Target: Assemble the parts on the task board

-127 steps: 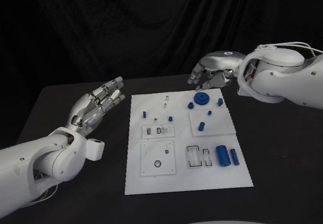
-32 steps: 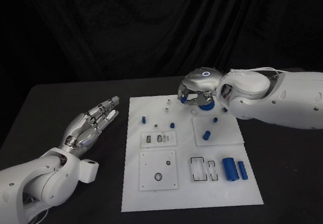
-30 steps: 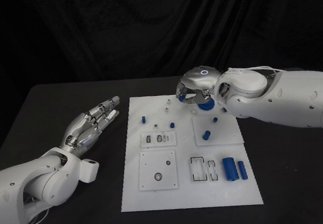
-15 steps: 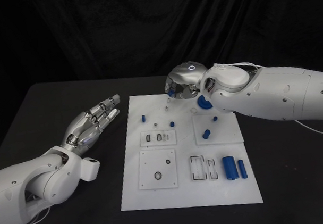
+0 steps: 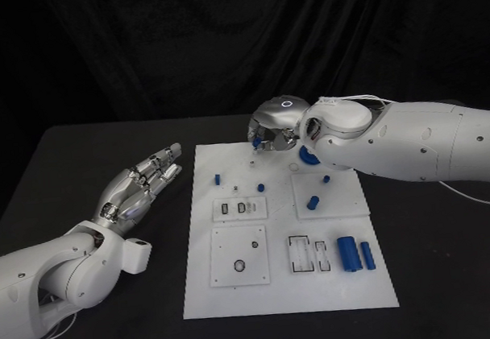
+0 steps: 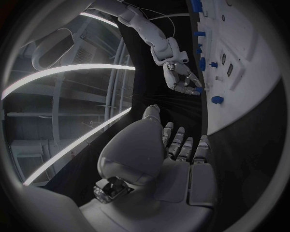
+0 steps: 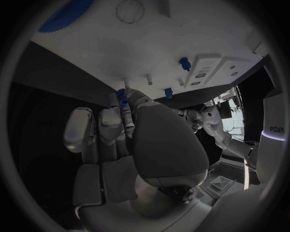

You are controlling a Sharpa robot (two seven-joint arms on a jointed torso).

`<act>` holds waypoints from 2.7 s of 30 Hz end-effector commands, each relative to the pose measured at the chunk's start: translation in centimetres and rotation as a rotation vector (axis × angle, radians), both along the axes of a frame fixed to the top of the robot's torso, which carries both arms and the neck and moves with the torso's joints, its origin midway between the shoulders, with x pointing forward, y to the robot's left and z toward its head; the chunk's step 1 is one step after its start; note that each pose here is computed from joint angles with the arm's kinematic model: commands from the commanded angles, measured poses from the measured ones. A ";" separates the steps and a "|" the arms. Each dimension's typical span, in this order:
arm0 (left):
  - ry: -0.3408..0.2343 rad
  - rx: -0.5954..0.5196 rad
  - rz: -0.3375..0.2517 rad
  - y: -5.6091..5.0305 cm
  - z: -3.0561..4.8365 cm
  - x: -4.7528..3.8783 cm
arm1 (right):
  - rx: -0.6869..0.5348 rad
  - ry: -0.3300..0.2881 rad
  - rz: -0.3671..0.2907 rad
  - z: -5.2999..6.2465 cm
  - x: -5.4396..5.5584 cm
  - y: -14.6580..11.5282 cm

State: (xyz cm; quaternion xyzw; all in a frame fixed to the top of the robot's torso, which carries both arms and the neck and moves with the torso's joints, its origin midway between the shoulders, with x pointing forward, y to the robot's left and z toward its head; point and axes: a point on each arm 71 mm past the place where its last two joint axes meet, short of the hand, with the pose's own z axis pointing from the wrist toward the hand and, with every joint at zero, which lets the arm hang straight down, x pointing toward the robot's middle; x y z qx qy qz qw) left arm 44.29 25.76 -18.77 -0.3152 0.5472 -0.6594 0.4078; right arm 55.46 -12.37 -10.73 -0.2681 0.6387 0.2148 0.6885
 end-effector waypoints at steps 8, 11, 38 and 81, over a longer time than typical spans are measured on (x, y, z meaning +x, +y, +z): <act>-0.167 -0.118 -0.014 0.1 1.43 -0.21 | -0.024 0.051 -0.018 -0.8 -0.1 -0.1; -0.166 -0.118 -0.014 0.1 1.42 -0.20 | -0.026 0.054 -0.018 -0.8 -0.1 -0.1; -0.149 -0.123 -0.007 0.3 1.33 -0.12 | -0.029 0.056 -0.009 -0.9 0.0 0.5; -0.191 -0.139 -0.009 1.0 1.81 -0.85 | 0.067 0.002 -0.122 3.1 -3.7 -9.7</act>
